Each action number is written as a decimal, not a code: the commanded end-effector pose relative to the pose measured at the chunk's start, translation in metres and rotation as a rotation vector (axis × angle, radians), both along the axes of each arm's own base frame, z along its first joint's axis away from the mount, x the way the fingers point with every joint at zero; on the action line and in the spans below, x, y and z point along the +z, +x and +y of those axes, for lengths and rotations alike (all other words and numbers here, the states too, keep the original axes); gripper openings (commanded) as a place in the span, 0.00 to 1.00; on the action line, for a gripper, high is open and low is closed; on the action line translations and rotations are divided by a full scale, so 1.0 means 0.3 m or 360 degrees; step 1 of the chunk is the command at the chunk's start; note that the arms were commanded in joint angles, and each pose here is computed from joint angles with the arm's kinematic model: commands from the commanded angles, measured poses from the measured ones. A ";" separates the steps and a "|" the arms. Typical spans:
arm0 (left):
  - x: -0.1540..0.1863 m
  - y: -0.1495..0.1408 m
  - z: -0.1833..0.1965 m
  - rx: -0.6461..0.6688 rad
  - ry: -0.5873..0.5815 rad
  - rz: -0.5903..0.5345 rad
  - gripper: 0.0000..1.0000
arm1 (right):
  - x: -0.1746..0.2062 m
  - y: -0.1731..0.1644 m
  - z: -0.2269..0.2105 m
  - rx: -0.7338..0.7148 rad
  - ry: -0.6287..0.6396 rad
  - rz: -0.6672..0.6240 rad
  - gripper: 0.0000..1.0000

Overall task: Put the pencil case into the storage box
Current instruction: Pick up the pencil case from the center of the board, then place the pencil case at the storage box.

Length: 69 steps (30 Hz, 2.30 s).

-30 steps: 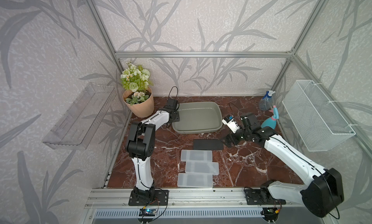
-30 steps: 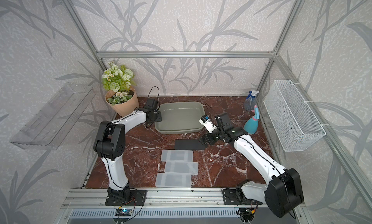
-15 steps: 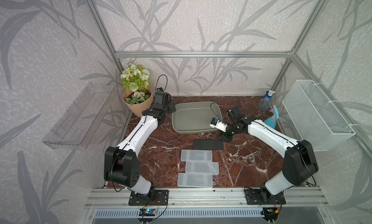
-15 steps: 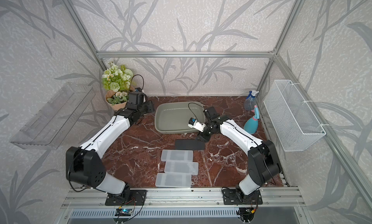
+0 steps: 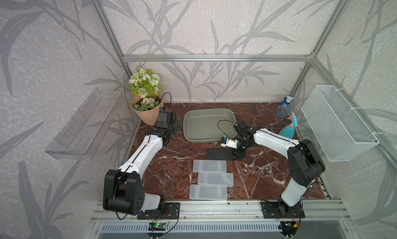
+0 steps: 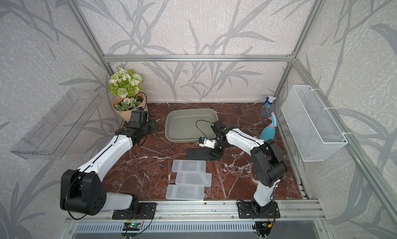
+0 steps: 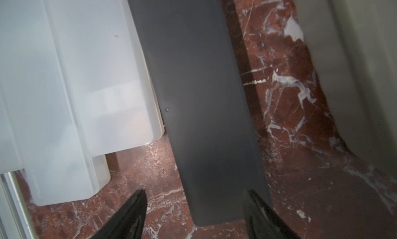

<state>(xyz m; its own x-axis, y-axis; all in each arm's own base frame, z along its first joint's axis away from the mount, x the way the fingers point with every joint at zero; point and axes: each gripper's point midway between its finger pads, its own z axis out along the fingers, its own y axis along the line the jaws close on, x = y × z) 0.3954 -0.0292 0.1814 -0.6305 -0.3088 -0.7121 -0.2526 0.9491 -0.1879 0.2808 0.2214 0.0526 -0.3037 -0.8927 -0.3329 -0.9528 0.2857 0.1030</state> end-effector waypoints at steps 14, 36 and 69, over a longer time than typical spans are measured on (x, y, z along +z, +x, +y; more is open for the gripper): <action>-0.011 -0.078 0.017 0.0018 0.0002 -0.0018 0.63 | -0.094 0.057 0.011 0.0121 -0.0185 -0.0135 0.94; -0.028 -0.062 0.014 0.0004 0.0022 0.0012 0.63 | 0.123 0.065 0.021 0.0109 -0.0118 -0.0474 0.76; -0.027 -0.076 -0.010 -0.0039 -0.0021 0.0048 0.63 | 0.432 0.669 0.172 -0.1755 0.0208 -0.0604 0.67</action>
